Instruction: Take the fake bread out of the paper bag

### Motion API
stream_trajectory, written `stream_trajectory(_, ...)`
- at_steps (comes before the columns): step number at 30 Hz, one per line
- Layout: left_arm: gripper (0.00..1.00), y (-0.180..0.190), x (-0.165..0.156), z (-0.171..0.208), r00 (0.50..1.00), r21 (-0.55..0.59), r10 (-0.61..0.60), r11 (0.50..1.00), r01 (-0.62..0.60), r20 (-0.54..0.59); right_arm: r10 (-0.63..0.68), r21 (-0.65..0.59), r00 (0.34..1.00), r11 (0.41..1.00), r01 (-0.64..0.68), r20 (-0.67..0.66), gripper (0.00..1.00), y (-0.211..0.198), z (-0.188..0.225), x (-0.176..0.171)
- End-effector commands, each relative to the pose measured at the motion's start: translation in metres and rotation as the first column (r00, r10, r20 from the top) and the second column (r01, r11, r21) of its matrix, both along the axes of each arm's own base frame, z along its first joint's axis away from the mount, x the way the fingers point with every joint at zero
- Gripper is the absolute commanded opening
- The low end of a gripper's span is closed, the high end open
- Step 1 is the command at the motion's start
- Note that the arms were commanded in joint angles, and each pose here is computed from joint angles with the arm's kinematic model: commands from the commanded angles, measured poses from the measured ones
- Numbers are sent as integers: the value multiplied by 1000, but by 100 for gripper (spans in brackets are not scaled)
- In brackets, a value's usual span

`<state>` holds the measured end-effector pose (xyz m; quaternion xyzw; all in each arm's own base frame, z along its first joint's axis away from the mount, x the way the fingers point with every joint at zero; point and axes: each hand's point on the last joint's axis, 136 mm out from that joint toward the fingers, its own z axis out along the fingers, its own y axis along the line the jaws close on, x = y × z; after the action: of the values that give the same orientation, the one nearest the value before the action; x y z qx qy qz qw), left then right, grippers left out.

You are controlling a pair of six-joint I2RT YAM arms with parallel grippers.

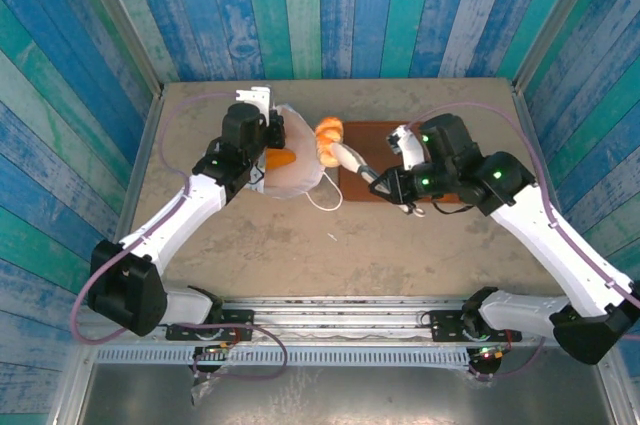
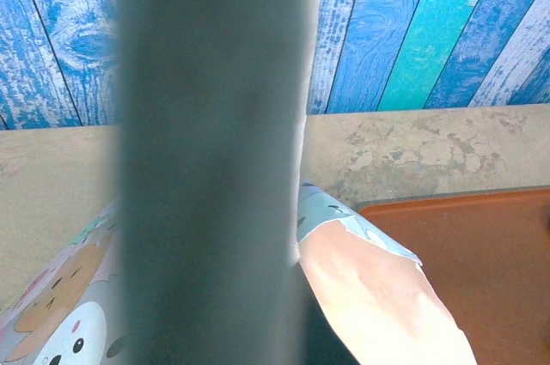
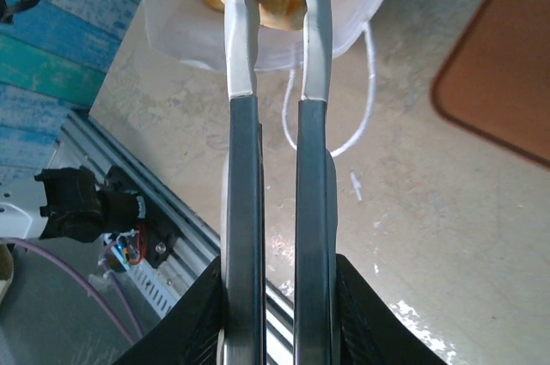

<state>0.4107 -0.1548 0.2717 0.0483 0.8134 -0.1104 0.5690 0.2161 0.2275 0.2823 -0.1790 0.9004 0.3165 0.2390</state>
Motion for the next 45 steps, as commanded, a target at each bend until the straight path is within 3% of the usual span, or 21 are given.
stream_trajectory(1, 0, 2, 7, 16, 999, -1, 16, 1000, -16, 41, -38, -39, 999, 998, 40, 38, 27, -22, 3, 12)
stream_trajectory(8, 0, -6, -4, 21, 997, -19, -55, 998, 56, 50, -109, -98, 994, 989, 111, 19, 27, -53, -19, 53)
stream_trajectory(19, 0, -5, -13, 26, 995, -39, -71, 997, 74, 65, -212, -252, 975, 949, 189, -66, 28, -115, -73, 115)
stream_trajectory(34, 0, -5, -13, 24, 996, -38, -71, 997, 73, 59, -267, -298, 946, 932, 205, -185, 28, -165, -123, 148)
stream_trajectory(45, 0, -8, -13, 28, 994, -50, -82, 995, 85, 68, -275, -299, 934, 933, 201, -230, 29, -173, -138, 155)
